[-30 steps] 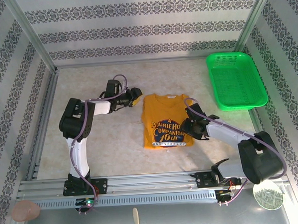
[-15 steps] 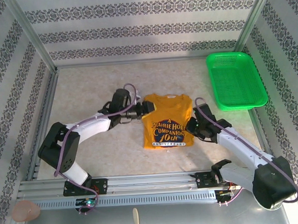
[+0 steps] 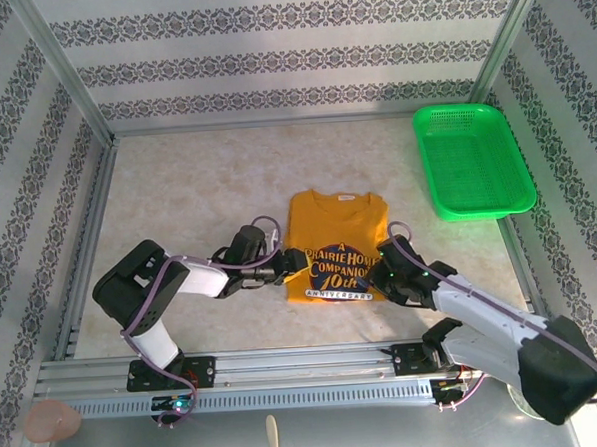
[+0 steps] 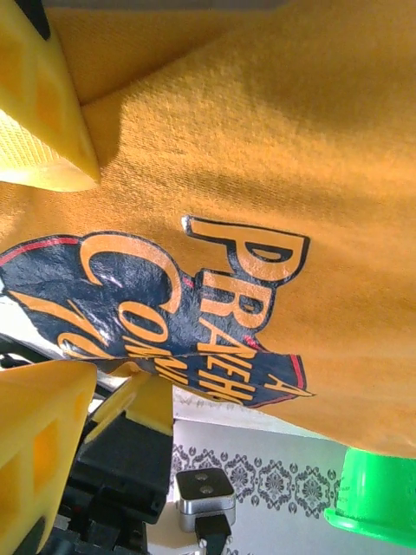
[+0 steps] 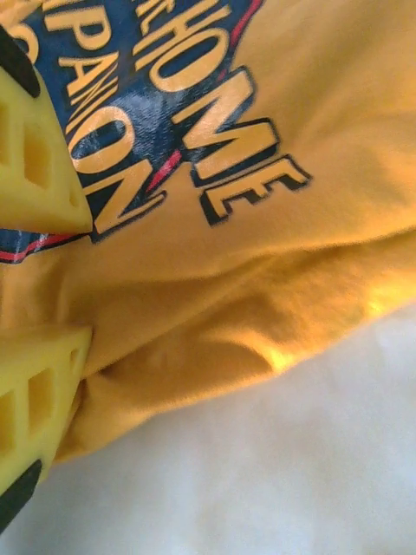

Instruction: Fold the inside-out t-shirt

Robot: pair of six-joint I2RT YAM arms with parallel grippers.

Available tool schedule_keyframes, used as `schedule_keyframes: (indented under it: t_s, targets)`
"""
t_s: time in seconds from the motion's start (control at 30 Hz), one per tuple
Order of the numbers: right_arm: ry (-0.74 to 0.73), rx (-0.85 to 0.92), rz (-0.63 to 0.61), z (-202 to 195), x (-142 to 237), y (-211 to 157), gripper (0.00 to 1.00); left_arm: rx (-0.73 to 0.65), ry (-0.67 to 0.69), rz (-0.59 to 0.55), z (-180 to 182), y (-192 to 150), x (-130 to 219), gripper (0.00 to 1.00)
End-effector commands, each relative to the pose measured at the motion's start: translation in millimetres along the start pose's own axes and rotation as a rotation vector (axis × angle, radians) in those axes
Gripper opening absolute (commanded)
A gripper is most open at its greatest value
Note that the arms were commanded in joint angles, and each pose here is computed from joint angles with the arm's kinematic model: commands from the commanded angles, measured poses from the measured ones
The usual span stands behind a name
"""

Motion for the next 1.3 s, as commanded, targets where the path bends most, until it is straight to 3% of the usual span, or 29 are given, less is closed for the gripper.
schedule_keyframes:
  t_s: [0.0,0.23,0.53,0.97,1.03,1.1,1.13,1.17,1.2,1.27]
  targets:
    - [-0.033,-0.032,-0.076,-10.0,16.7,16.5,0.4,0.054,0.079,0.003,23.3,-18.6,9.3,0.54]
    - [0.021,0.094,-0.072,22.0,34.1,66.0,0.5,-0.063,0.101,-0.028,-11.7,-10.4,37.0,0.56]
    - [0.054,0.194,0.082,53.0,1.5,66.5,0.48,-0.159,0.074,-0.016,-56.7,-15.6,56.8,0.59]
    - [0.013,0.189,0.134,45.7,-28.3,51.5,0.43,-0.114,0.135,0.076,-13.0,-65.3,22.8,0.57]
    - [0.009,0.189,0.136,46.6,-30.9,52.6,0.39,-0.107,0.152,0.084,-4.6,-68.9,22.3,0.57]
    - [0.011,0.194,0.135,49.1,-31.5,54.4,0.29,-0.1,0.175,0.095,5.3,-73.3,21.7,0.57]
    - [0.012,0.196,0.131,50.2,-31.2,56.0,0.23,-0.093,0.187,0.102,10.5,-75.5,21.5,0.55]
    - [0.015,0.197,0.125,52.4,-29.6,58.9,0.14,-0.091,0.196,0.109,15.8,-78.1,21.3,0.45]
    - [0.017,0.199,0.117,54.3,-27.6,61.8,0.07,-0.084,0.21,0.119,22.3,-81.0,20.6,0.27]
    - [0.019,0.202,0.103,57.0,-23.4,67.8,0.0,-0.069,0.247,0.148,36.3,-88.0,20.3,0.13]
Point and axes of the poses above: each hand's point on the last joint's axis, 136 mm out from that joint toward the fingers, its own x axis back along the fingers, its own z axis along the line the jaws close on, y = z × x, the point moved 4 cm from there along x, back along the fingers, and after that the axes turned 5 degrees about -x, right-handed, at the moved point
